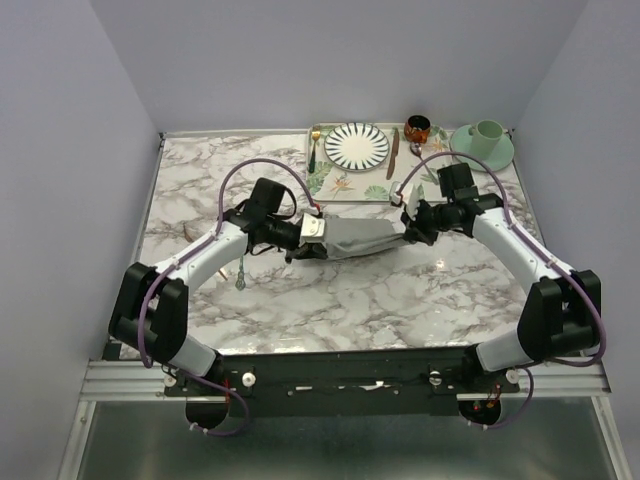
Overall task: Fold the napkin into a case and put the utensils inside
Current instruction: Turn over the upper triangle folded napkin at the center of the board.
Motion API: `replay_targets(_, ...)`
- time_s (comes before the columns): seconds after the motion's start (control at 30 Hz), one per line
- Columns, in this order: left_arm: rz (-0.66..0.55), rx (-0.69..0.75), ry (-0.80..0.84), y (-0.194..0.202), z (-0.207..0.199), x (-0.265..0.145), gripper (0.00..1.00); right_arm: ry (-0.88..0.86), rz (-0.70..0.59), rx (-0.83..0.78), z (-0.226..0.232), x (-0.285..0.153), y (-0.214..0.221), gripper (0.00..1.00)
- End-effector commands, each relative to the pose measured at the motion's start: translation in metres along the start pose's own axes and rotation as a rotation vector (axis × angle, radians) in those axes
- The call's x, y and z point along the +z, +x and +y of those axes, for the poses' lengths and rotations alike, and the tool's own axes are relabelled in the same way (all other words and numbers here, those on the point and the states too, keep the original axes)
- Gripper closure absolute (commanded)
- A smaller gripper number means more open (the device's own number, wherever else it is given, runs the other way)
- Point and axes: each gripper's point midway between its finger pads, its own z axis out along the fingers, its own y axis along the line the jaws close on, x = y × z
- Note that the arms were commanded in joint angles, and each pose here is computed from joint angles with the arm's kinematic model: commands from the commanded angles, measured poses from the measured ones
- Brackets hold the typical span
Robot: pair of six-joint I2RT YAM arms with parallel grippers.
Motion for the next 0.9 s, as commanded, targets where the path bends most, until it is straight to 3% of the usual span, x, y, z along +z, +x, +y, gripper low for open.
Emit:
replay_targets(0.0,-0.049,-0.007,-0.037,-0.027,0.002,-0.011,1.00,0.086,-0.035,-0.051,-0.015,-0.019,-0.019,0.99)
replay_targets(0.17,-0.085,0.001,-0.089,-0.051,0.025,-0.021,1.00,0.116,-0.024,-0.035,-0.030,-0.025,-0.030,1.00)
replay_targets(0.4,-0.128,0.014,-0.224,-0.083,0.105,-0.052,1.00,0.227,-0.057,-0.053,-0.095,-0.037,-0.077,0.99)
replay_targets(0.6,-0.186,0.066,-0.338,-0.114,0.168,-0.080,1.00,0.357,-0.132,-0.105,-0.151,-0.074,-0.132,1.00)
replay_targets(0.73,-0.190,0.092,-0.342,-0.117,0.175,-0.084,1.00,0.377,-0.146,-0.127,-0.159,-0.081,-0.142,0.99)
replay_targets(0.87,-0.171,0.100,-0.294,-0.099,0.154,-0.076,1.00,0.326,-0.135,-0.134,-0.140,-0.070,-0.126,0.99)
